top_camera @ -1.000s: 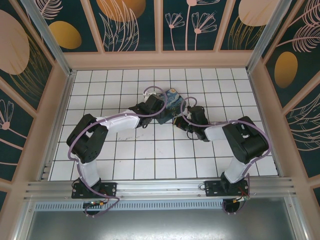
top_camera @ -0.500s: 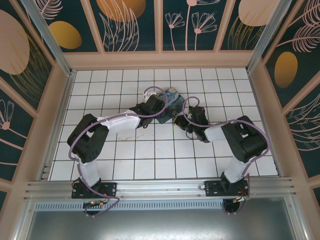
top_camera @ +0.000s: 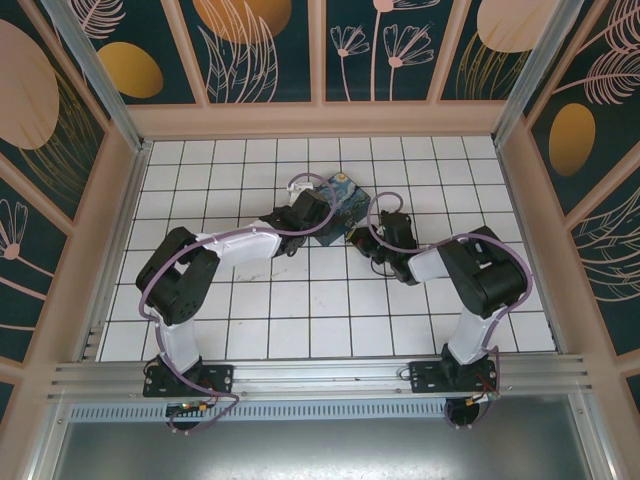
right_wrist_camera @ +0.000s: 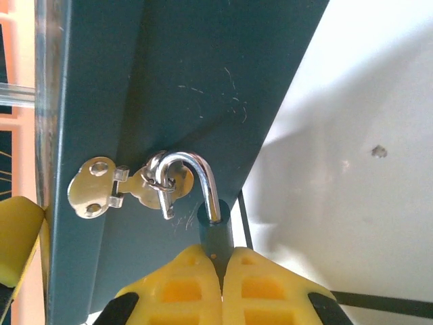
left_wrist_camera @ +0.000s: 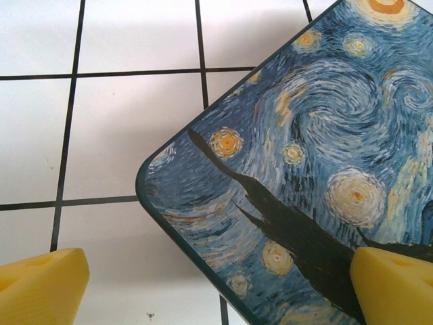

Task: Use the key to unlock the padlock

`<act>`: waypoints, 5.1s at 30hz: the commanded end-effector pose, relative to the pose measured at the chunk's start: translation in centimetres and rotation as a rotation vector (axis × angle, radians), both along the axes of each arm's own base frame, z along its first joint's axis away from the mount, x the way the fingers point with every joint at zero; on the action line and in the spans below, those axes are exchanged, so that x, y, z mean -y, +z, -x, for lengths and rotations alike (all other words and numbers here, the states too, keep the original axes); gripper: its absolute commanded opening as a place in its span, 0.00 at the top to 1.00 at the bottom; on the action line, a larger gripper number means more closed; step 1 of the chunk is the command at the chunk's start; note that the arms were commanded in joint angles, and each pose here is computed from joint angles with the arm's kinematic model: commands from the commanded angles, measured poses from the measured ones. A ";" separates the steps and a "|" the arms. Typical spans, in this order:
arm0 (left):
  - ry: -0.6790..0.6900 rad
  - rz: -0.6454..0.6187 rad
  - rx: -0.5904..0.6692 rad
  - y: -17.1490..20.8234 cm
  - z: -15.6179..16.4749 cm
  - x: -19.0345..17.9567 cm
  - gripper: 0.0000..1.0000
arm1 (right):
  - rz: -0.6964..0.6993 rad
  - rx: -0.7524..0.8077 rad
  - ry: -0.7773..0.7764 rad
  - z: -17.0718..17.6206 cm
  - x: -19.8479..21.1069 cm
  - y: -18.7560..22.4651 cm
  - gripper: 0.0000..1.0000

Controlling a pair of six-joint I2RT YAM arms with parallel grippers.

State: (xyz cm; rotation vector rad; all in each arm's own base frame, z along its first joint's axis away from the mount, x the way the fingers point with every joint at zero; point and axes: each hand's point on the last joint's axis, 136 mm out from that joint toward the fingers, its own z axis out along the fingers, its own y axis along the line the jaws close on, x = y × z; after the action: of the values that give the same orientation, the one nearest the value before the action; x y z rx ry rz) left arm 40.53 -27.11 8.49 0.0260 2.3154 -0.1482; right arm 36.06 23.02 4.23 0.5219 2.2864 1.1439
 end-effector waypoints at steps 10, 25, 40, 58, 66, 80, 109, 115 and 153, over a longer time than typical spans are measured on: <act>-0.011 -0.173 -0.173 -6.4 3.0 -2.9 0.02 | -0.019 0.039 -0.062 -3.6 2.1 1.4 1.00; -0.012 -0.178 -0.191 -7.1 3.3 -3.0 0.02 | -0.081 0.050 -0.119 -5.9 4.6 2.4 1.00; -0.006 -0.174 -0.197 -7.3 3.3 -3.0 0.02 | -0.094 0.046 -0.055 -7.2 4.8 2.9 1.00; -0.007 -0.178 -0.213 -7.7 3.4 -2.9 0.01 | 0.213 -0.012 -0.009 -11.1 7.4 1.7 1.00; -0.019 -0.104 -0.156 -4.3 2.7 -1.9 0.01 | 0.177 0.033 0.048 -5.4 6.2 4.4 1.00; -0.087 0.207 -0.001 8.5 2.9 0.9 0.01 | 0.066 0.010 0.317 9.6 -5.1 4.1 1.00; 0.184 0.190 0.271 16.1 6.6 -11.8 0.01 | 0.324 0.168 0.000 6.1 5.4 12.9 0.12; 0.318 -0.009 0.591 19.7 7.3 -17.8 0.01 | 0.555 0.369 -0.375 2.6 14.4 20.3 0.07; 0.338 -0.097 0.664 5.3 3.5 -29.9 0.01 | 0.860 0.739 -0.413 -1.0 24.8 8.5 0.01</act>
State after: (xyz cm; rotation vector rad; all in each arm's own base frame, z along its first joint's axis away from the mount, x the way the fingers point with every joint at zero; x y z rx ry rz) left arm 36.30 3.25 12.29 -0.2446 1.6848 0.1843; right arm 36.09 -3.76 9.71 0.2935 1.7880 -0.0365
